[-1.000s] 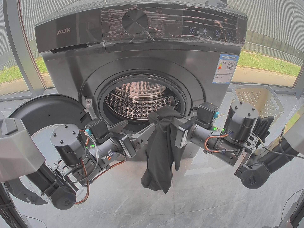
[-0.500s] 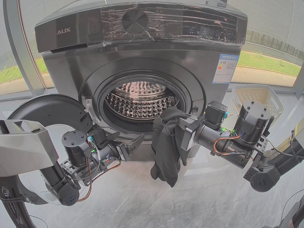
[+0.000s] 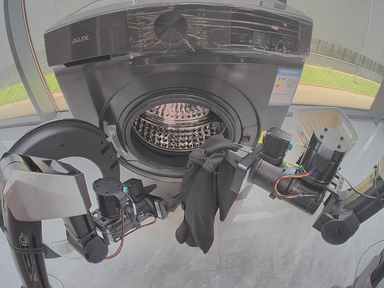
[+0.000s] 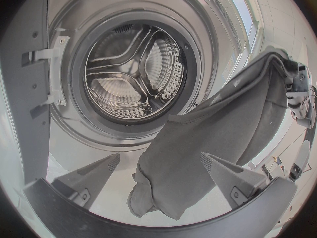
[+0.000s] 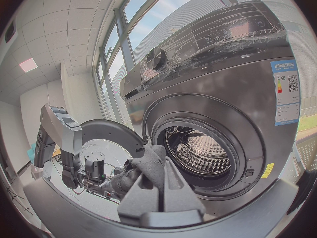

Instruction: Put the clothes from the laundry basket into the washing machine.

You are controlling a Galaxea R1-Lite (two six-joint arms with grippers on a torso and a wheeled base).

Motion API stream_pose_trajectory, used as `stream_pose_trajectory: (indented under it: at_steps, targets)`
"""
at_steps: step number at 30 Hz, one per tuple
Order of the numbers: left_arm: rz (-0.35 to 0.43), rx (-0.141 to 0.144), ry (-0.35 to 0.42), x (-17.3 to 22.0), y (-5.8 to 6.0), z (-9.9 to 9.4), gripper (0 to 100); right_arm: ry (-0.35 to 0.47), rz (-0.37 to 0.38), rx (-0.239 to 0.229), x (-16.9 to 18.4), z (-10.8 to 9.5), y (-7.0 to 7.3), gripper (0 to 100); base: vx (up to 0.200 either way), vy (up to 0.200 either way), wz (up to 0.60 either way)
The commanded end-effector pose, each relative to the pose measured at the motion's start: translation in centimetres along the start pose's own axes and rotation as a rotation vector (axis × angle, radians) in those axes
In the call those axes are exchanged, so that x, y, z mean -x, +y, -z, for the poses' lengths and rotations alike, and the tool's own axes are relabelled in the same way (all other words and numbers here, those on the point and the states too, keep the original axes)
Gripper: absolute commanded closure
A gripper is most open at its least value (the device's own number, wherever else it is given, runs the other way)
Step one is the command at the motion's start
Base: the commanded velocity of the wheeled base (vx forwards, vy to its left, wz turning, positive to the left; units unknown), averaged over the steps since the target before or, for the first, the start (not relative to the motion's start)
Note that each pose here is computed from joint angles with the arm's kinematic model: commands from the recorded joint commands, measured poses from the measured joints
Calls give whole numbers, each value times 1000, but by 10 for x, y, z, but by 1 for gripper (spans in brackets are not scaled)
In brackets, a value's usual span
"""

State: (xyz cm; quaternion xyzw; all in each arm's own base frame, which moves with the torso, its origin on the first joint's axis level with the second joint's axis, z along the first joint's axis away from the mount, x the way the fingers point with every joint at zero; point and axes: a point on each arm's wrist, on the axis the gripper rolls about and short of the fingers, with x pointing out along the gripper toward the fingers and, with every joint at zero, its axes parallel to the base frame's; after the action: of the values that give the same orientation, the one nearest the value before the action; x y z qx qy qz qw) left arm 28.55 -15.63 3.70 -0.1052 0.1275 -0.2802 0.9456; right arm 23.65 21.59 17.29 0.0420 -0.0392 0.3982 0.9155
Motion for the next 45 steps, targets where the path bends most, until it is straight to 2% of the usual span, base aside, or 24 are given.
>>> stream_pose_trajectory:
  at_steps: [1, 7, 8, 13, 22, 29, 37, 38, 45]
  targets:
    - [-3, -3, 16, -8, 3, 10, 0, 2, -20, -2, -1, 1, 6, 100, 0, 0, 0]
    - [-5, -13, -12, -24, 5, 10, 0, 3, -35, -4, -2, 1, 10, 100, 0, 0, 0]
    - [-4, -22, -15, -26, 6, 11, 0, 3, -41, -5, -1, 1, 12, 100, 0, 0, 0]
    - [6, -34, -5, -30, 7, 15, 0, 6, -41, -5, -1, 2, 12, 100, 0, 0, 0]
    - [90, -40, 12, -32, 5, 16, 0, 6, -41, -3, -2, 2, 12, 100, 0, 0, 0]
    - [101, -83, -24, -49, 11, 15, 0, 17, -46, -6, -3, 6, 14, 100, 0, 0, 0]
    - [108, -88, -41, -58, 11, 17, 0, 23, -45, -5, -2, 8, 13, 100, 0, 0, 0]
    - [108, -91, -46, -59, 11, 16, 100, 23, -45, -5, -2, 8, 13, 100, 0, 0, 0]
    - [106, -92, -61, -60, 11, 12, 100, 33, -43, -5, -3, 11, 12, 100, 0, 0, 0]
